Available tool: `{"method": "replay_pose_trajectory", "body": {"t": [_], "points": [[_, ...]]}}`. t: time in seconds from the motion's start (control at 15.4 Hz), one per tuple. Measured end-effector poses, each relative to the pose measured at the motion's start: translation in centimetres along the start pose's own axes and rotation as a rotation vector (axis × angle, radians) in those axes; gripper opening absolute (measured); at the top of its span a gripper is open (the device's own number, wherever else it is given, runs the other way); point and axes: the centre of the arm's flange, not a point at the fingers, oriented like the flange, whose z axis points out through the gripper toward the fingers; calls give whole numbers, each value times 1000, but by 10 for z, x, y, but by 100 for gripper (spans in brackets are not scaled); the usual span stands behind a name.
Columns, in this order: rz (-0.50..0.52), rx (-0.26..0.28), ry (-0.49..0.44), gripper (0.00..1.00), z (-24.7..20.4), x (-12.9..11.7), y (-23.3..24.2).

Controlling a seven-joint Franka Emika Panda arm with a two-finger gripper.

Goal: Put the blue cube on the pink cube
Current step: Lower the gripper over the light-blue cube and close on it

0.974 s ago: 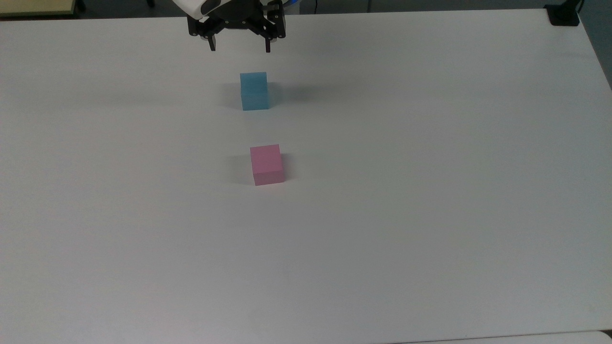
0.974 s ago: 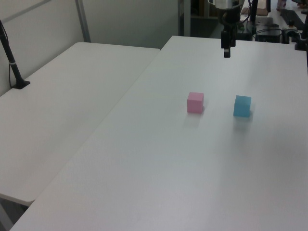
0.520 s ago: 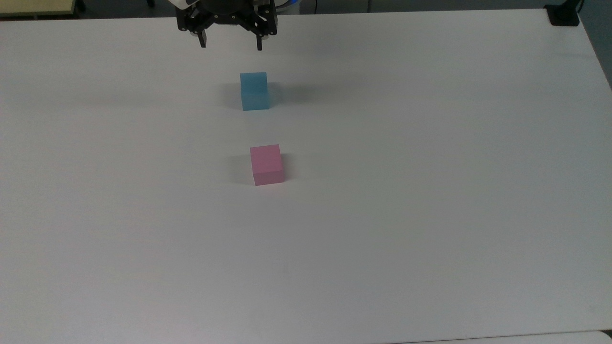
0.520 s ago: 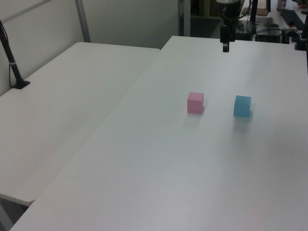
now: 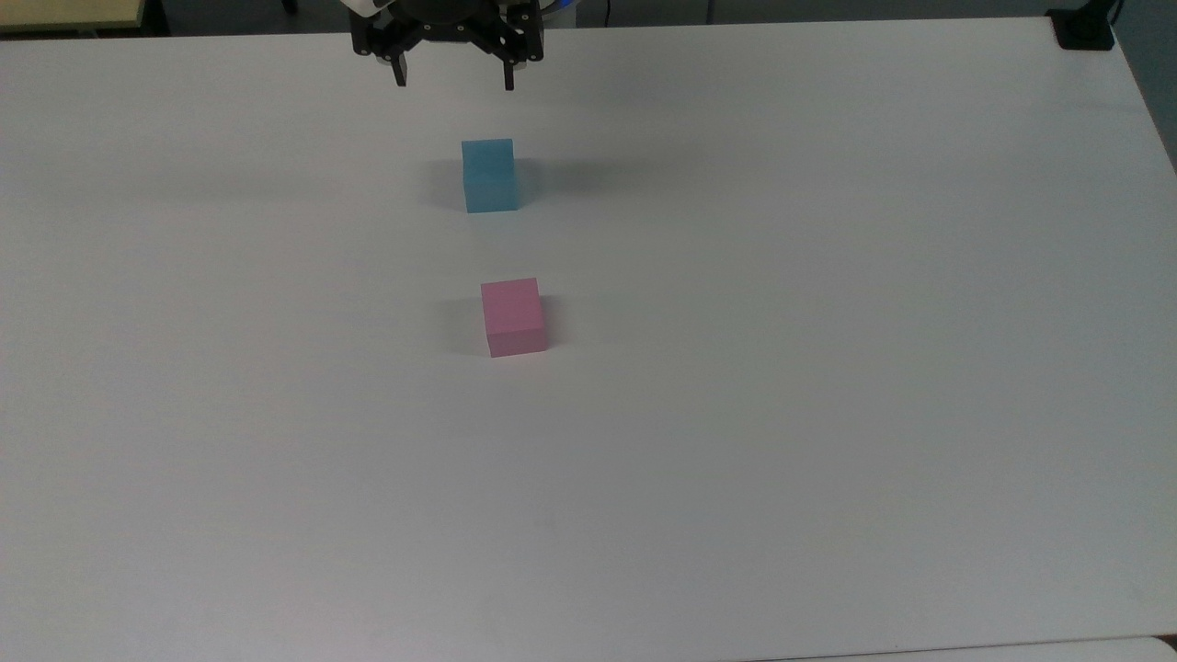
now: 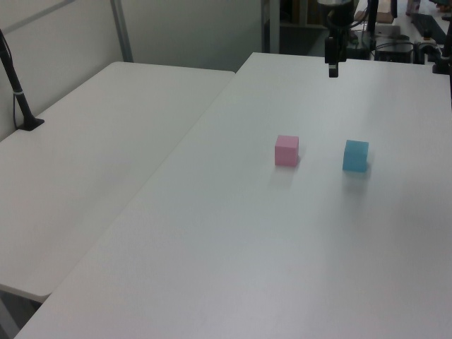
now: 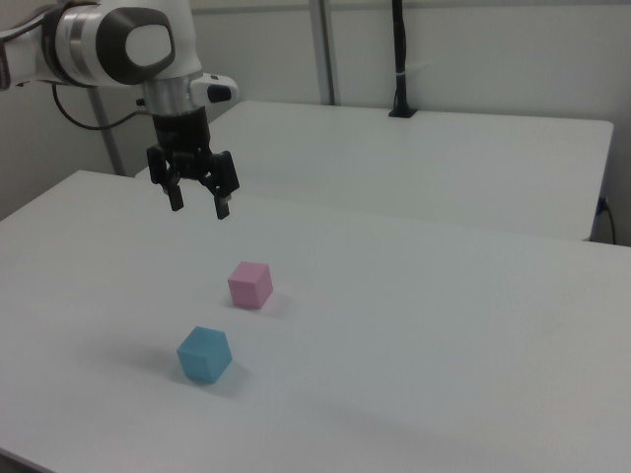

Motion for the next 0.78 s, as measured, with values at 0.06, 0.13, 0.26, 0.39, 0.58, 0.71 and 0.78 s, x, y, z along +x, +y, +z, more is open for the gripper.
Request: {"method": "replay_pose_trajectory", "body": {"t": [0.06,0.13,0.26,0.39,0.58,0.71,0.78], "points": [[-3,0,-10,100,4,0,0],[-7,0,-23,100,10,0,-1],[-24,0,-42,100,20,0,-1],[-34,1,-61,100,31,0,-2],[-69,-26,-56,100,69,4,-9],[-107,-62,-72,100,104,2,-21],[-120,-71,-79,100,121,0,-25]]}}
